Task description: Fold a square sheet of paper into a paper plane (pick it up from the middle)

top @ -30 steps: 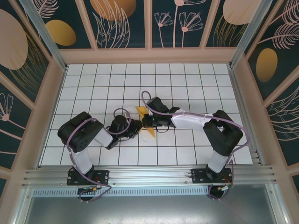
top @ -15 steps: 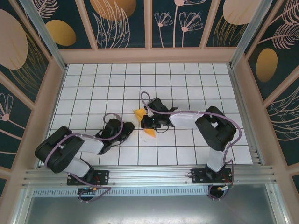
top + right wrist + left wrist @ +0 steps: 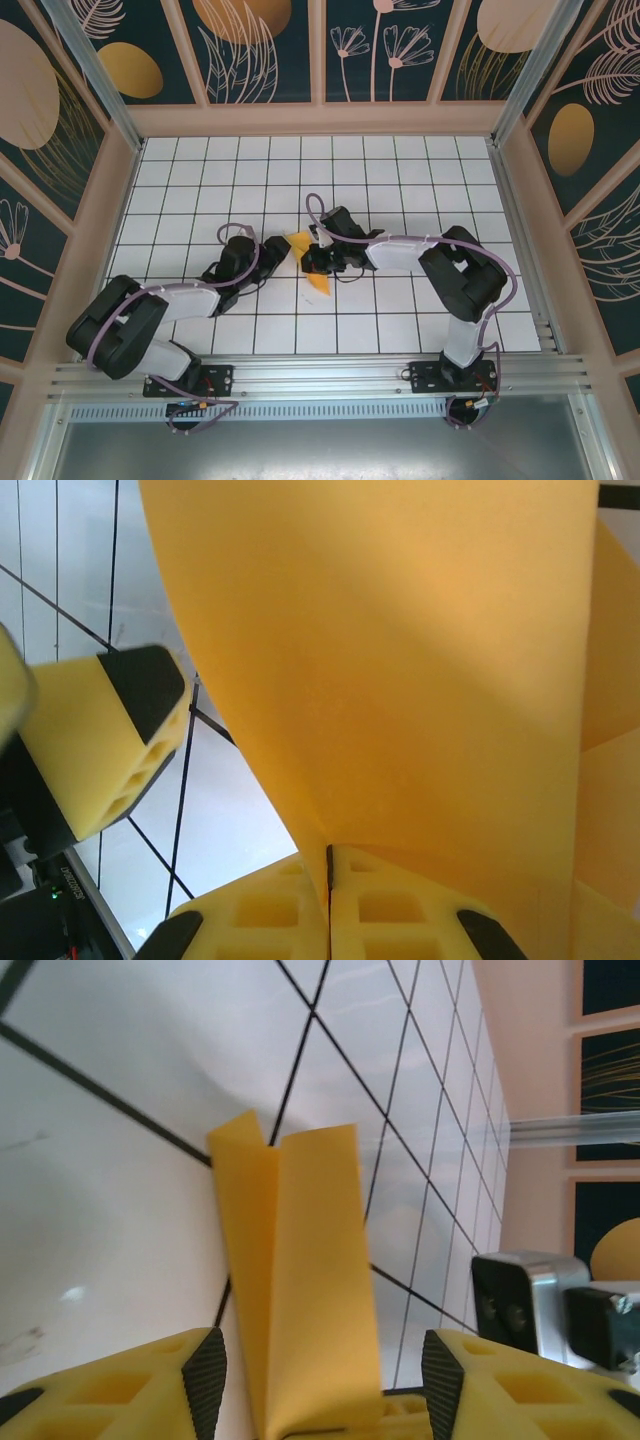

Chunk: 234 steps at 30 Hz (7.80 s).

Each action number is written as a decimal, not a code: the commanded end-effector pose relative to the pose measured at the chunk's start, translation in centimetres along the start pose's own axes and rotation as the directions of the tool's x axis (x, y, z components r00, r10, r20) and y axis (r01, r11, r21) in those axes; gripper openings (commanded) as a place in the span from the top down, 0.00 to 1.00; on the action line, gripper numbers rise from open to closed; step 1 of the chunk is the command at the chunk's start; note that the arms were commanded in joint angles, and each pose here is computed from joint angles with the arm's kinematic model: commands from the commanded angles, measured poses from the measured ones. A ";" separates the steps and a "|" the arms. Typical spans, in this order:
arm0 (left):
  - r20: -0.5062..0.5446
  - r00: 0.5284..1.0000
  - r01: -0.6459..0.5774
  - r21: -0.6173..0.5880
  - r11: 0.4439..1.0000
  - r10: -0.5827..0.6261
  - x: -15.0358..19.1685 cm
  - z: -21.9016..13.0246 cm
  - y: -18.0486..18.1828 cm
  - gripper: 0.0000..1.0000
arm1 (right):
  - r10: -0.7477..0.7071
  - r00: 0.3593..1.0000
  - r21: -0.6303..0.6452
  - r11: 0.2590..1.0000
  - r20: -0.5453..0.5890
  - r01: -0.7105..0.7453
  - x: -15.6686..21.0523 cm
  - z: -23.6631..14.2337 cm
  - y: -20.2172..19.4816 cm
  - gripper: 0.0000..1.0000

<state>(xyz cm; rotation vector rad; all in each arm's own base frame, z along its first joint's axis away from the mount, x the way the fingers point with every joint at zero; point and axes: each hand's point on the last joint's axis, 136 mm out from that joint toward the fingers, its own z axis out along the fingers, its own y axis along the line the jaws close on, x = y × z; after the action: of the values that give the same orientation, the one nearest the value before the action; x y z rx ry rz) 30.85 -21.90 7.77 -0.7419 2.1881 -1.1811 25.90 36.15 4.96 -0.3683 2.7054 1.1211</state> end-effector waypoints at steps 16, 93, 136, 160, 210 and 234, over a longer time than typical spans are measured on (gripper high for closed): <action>-0.081 0.987 0.143 0.045 0.989 -0.139 0.4 3.6 -0.1 0.52 | -0.164 0.986 0.026 0.986 0.039 0.163 0.3 -0.6 0.4 0.67; -0.220 0.967 0.147 0.053 0.988 -0.133 2.0 6.5 -1.5 0.86 | -0.969 0.224 0.551 0.132 -0.104 0.824 -0.6 -4.9 -5.7 0.77; -0.110 0.977 -0.179 0.051 0.982 0.184 -1.3 1.5 -5.9 0.55 | -0.179 0.976 -0.246 0.948 0.120 0.204 -1.7 -3.0 -1.1 1.00; -0.317 0.928 -0.172 0.106 0.979 0.197 2.8 6.8 -5.4 0.63 | 0.155 0.986 -0.367 0.922 0.065 -0.120 -1.8 -2.4 -5.1 1.00; -0.232 0.963 -0.132 0.024 0.991 0.134 1.1 9.5 -3.5 0.71 | -0.729 0.683 0.270 0.668 0.049 0.693 -1.1 -4.1 -6.1 0.63; -0.188 0.967 -0.164 0.049 0.985 0.170 0.0 7.9 -5.6 0.67 | -0.439 0.894 -0.137 0.884 0.088 0.447 -0.2 -3.4 -2.8 1.00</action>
<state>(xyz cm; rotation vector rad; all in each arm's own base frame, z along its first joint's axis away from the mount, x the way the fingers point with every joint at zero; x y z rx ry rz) 37.01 -29.17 6.57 -0.4719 2.3828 -1.2438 26.92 30.45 3.52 -0.9778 2.3260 0.9921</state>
